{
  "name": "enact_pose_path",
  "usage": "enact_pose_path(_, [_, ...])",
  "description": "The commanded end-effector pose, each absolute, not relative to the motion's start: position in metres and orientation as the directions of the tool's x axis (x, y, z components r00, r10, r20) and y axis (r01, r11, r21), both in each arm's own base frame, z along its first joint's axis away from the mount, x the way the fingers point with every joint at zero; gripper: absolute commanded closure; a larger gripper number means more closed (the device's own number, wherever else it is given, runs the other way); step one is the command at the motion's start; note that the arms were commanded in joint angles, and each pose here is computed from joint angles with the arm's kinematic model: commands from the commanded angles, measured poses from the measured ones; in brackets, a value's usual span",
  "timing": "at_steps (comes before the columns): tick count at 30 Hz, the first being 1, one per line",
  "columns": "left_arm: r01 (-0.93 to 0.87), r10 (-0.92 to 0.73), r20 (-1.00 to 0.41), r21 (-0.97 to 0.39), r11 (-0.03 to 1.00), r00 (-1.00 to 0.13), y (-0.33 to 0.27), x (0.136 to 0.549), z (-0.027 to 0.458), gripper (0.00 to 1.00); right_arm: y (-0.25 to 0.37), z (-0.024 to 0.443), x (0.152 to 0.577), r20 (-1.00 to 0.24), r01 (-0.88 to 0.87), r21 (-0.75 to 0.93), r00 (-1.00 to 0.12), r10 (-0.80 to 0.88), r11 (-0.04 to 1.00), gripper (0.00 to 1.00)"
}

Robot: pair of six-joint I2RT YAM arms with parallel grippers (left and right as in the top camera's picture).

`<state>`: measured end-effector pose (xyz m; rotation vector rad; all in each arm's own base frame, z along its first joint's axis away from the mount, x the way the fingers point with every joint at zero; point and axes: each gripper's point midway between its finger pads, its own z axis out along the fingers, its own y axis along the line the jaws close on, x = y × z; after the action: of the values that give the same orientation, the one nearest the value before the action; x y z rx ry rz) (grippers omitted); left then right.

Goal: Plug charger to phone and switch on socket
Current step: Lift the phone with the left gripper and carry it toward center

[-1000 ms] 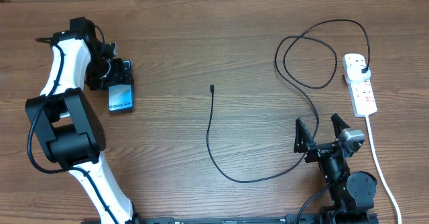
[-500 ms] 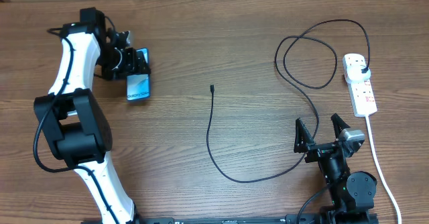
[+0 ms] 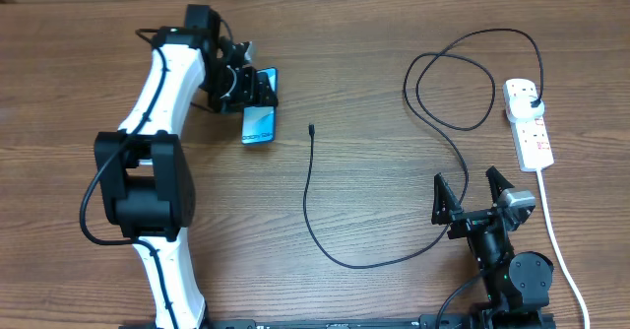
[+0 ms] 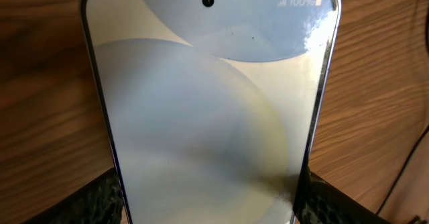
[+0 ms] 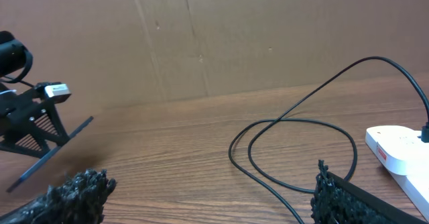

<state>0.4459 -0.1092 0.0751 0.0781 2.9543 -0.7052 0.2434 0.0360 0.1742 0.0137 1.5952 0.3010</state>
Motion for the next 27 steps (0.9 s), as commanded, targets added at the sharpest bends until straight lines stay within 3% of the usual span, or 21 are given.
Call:
enact_pose_path(1, [-0.021, -0.072, -0.084, -0.497, 0.868, -0.994, -0.129, 0.453, 0.088, 0.41, 0.036, 0.172, 0.243, -0.980, -0.176, 0.200, -0.052, 0.194, 0.964, 0.00])
enact_pose_path(10, [-0.376, -0.355, 0.144, -0.518, 0.768, -0.924, -0.137, 0.444, 0.091, 0.50, 0.036, 0.172, 0.243, -0.980, -0.176, 0.200, -0.052, 0.194, 0.964, 0.00])
enact_pose_path(16, [-0.425, -0.346, 0.251, -0.612, 0.667, -0.904, -0.159, 0.439, 0.107, 0.55, 0.036, 0.172, 0.243, -0.980, -0.176, 0.200, -0.052, 0.194, 0.964, 0.00])
enact_pose_path(27, [-0.570, -0.356, 0.445, -0.650, 0.503, -0.822, -0.181, 0.433, 0.130, 0.60, 0.036, 0.172, 0.243, -0.980, -0.176, 0.200, -0.051, 0.194, 0.964, 0.00])
